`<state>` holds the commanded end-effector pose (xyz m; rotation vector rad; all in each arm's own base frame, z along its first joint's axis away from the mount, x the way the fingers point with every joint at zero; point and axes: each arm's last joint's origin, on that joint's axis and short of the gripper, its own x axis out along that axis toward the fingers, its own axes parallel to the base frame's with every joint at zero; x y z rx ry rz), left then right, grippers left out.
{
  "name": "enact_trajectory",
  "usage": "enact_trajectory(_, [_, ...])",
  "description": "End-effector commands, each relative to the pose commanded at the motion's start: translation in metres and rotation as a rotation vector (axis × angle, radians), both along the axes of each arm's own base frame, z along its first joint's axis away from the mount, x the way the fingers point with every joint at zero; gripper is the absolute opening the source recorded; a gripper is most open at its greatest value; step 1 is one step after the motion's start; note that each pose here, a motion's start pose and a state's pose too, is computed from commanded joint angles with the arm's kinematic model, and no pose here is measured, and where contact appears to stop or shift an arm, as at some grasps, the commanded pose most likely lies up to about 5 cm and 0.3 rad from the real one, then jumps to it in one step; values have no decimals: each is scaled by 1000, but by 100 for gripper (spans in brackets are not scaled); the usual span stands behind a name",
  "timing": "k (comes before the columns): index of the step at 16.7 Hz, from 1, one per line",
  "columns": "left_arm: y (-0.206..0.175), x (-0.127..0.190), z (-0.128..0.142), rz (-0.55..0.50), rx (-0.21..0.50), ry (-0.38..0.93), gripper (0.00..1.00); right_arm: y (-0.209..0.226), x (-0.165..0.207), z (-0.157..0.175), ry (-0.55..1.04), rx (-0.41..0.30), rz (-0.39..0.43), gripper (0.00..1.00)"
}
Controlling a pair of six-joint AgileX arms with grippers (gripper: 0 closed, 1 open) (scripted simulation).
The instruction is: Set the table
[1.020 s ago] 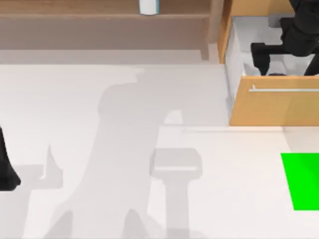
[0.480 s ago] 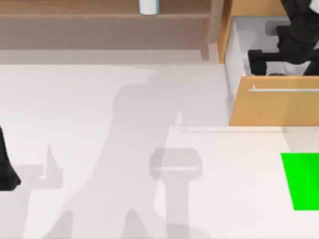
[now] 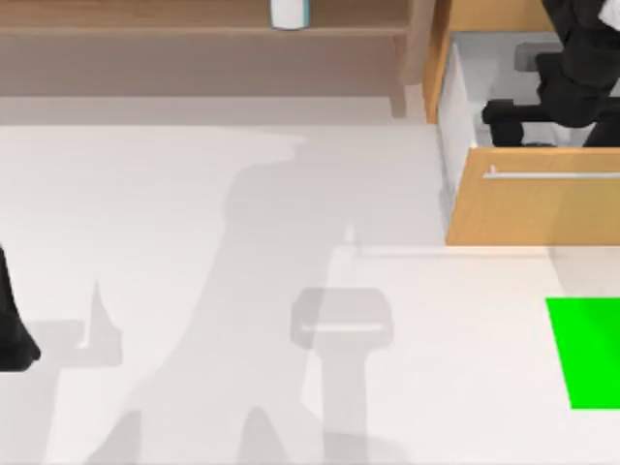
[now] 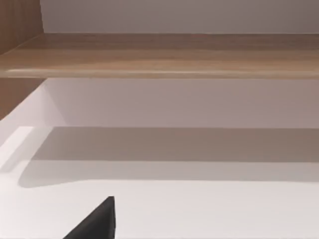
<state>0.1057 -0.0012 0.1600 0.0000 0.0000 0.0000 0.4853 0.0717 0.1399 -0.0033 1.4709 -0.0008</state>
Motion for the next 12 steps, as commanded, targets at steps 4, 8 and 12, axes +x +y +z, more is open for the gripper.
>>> enact_trajectory(4, [0, 0, 0, 0, 0, 0, 100, 0, 0, 0, 0, 0, 0, 40])
enact_trajectory(8, [0, 0, 0, 0, 0, 0, 100, 0, 0, 0, 0, 0, 0, 10])
enact_trajectory(12, [0, 0, 0, 0, 0, 0, 100, 0, 0, 0, 0, 0, 0, 0])
